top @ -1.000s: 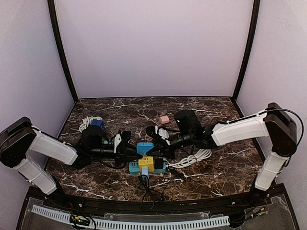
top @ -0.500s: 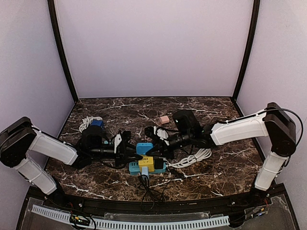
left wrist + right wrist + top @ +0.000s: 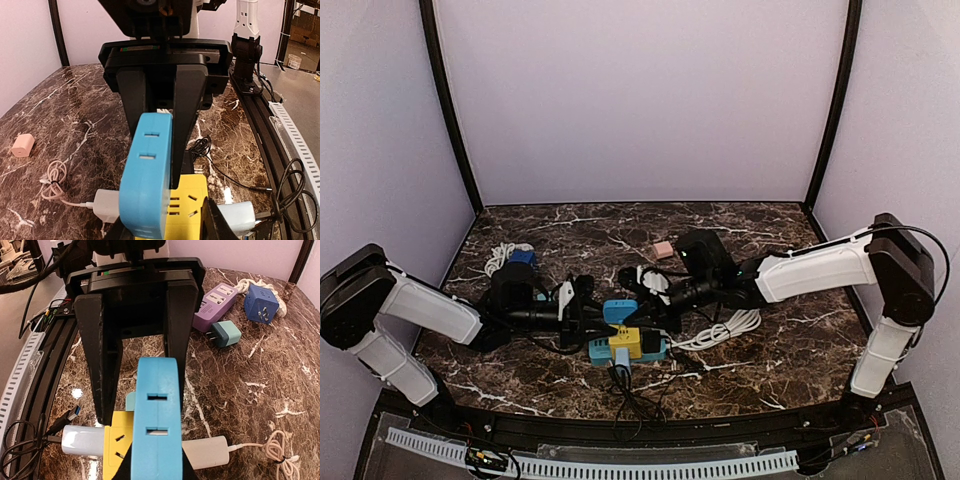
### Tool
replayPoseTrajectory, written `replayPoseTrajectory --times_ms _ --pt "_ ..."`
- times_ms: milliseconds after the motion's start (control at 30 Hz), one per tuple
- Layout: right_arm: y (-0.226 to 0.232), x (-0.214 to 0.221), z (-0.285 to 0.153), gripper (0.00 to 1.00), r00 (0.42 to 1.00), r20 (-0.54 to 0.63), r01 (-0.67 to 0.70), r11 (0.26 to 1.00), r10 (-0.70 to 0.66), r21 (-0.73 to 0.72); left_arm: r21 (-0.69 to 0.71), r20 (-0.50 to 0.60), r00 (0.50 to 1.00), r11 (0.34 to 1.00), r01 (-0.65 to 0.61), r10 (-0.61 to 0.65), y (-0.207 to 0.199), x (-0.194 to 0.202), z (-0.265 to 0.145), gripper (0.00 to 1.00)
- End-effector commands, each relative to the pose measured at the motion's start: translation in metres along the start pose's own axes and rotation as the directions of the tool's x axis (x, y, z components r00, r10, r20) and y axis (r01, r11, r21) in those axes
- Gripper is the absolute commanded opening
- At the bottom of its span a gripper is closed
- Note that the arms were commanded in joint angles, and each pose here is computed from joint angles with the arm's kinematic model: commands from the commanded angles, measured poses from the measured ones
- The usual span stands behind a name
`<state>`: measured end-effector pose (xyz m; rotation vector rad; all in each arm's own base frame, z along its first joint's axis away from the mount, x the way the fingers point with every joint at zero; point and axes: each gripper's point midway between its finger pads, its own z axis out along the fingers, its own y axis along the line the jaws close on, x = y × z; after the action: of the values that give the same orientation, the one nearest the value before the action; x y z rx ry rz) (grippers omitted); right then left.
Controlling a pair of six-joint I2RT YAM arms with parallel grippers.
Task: Insert the plug
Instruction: Insert the plug into the socket.
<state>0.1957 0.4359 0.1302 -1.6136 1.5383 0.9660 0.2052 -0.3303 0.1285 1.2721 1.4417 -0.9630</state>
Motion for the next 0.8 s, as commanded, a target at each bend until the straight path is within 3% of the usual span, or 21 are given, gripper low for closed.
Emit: replayPoseTrajectory --times_ms 0,333,767 --pt "-0.0003 -0.0041 0.0043 0.00 1.000 -0.002 0.015 1.000 -0.015 -0.001 0.010 0.008 1.000 1.000 -0.023 0.023 -0.0027 -0.0061 -0.0007 0.31" --pt "0.0037 -0.0058 0.0026 0.00 1.000 -0.002 0.005 1.000 -0.005 -0.018 0.029 0.018 1.000 0.999 -0.022 0.022 -0.0050 -0.0071 0.0005 0.02" --pt "0.0038 0.0025 0.0057 0.00 1.000 -0.020 -0.009 1.000 0.008 -0.015 0.058 0.007 0.999 0.997 -0.045 0.045 -0.0111 0.0023 0.0015 0.01"
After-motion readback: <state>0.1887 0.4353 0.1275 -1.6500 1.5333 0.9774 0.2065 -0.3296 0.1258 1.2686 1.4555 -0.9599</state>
